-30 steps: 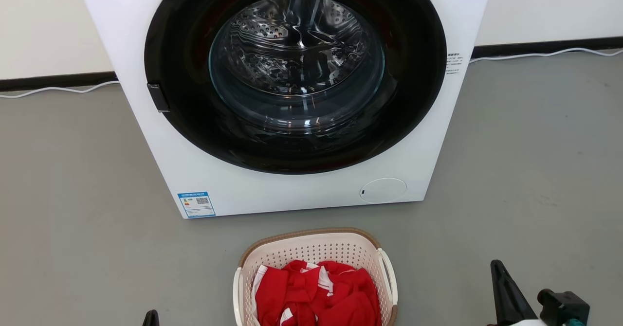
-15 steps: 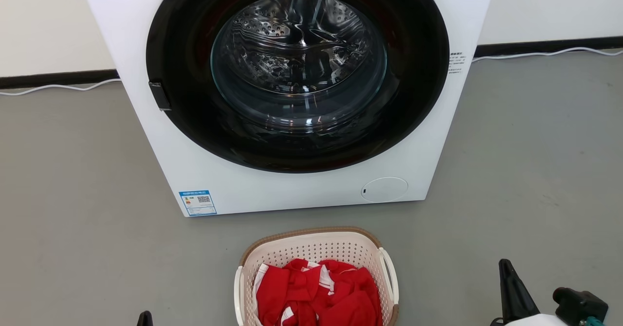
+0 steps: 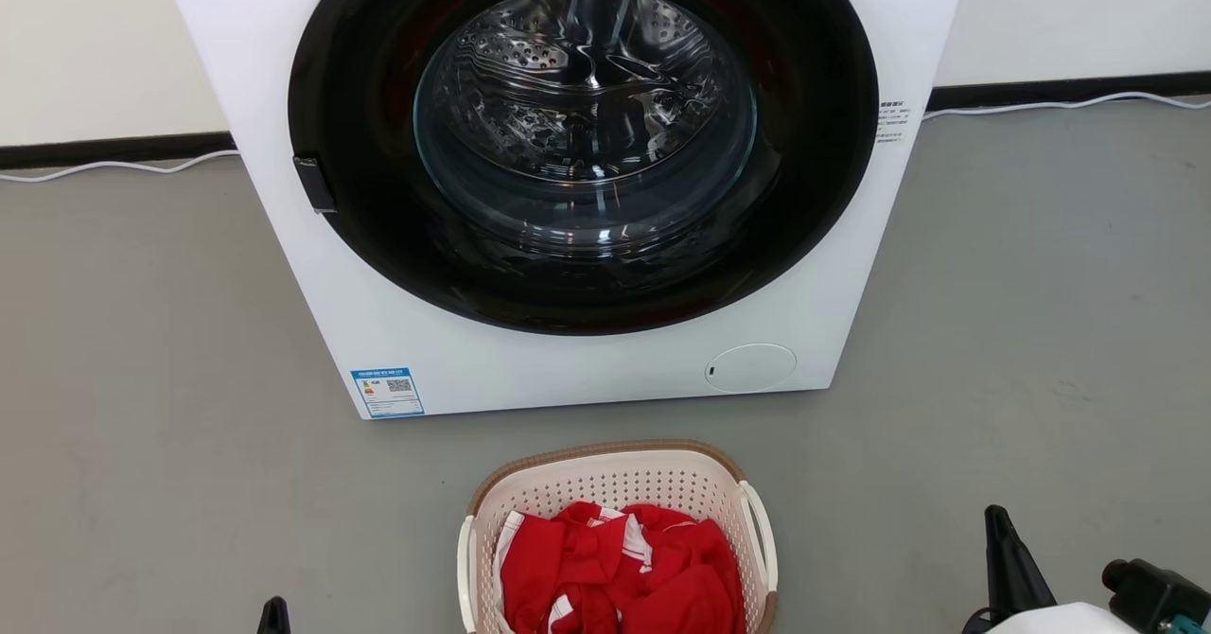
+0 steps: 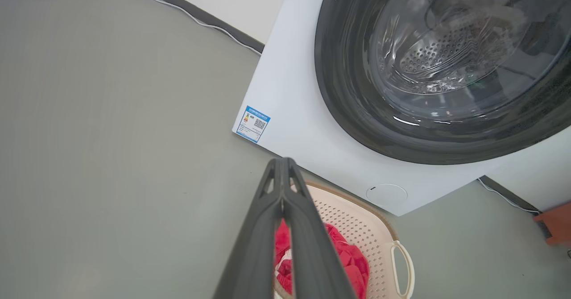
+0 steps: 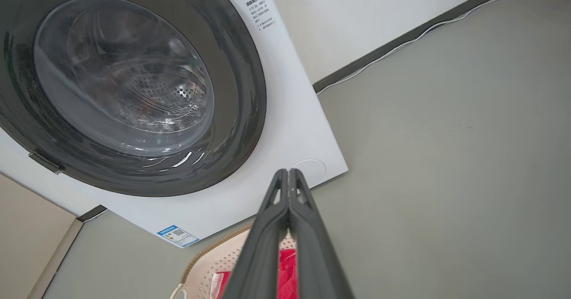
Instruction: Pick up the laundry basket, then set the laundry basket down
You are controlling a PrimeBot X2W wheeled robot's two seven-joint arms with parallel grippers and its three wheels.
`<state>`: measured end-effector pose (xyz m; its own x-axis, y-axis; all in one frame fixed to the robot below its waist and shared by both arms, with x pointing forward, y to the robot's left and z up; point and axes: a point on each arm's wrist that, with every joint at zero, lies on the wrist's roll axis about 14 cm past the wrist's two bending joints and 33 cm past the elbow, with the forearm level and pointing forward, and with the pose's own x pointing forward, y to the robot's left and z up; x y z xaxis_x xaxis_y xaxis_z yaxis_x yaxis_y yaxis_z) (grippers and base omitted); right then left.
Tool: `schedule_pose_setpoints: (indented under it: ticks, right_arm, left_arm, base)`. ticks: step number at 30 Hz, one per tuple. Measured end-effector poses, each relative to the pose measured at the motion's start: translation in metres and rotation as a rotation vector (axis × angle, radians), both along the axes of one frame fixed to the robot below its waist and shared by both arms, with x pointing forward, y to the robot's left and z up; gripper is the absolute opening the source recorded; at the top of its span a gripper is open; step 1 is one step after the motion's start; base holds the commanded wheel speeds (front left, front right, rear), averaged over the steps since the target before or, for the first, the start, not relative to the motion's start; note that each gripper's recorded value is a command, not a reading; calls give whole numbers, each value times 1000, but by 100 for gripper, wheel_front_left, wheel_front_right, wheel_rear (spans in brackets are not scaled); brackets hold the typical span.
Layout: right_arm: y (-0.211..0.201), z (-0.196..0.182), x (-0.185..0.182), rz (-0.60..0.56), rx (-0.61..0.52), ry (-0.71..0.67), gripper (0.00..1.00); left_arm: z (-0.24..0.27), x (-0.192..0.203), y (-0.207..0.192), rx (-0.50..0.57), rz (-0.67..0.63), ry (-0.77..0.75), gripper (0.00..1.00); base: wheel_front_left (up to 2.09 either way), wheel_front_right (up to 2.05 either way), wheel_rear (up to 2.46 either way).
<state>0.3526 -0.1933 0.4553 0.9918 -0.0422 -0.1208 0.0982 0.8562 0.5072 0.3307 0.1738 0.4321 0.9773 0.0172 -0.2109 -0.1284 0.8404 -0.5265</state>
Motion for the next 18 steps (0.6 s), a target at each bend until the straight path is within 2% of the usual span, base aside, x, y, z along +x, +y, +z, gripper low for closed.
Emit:
schedule_pose_setpoints:
  ticks: [18]
  right_arm:
    - [-4, -1, 2, -42, 204, 12, 0]
  left_arm:
    - [6, 10, 4, -194, 47, -1, 0]
  base:
    - [0, 0, 0]
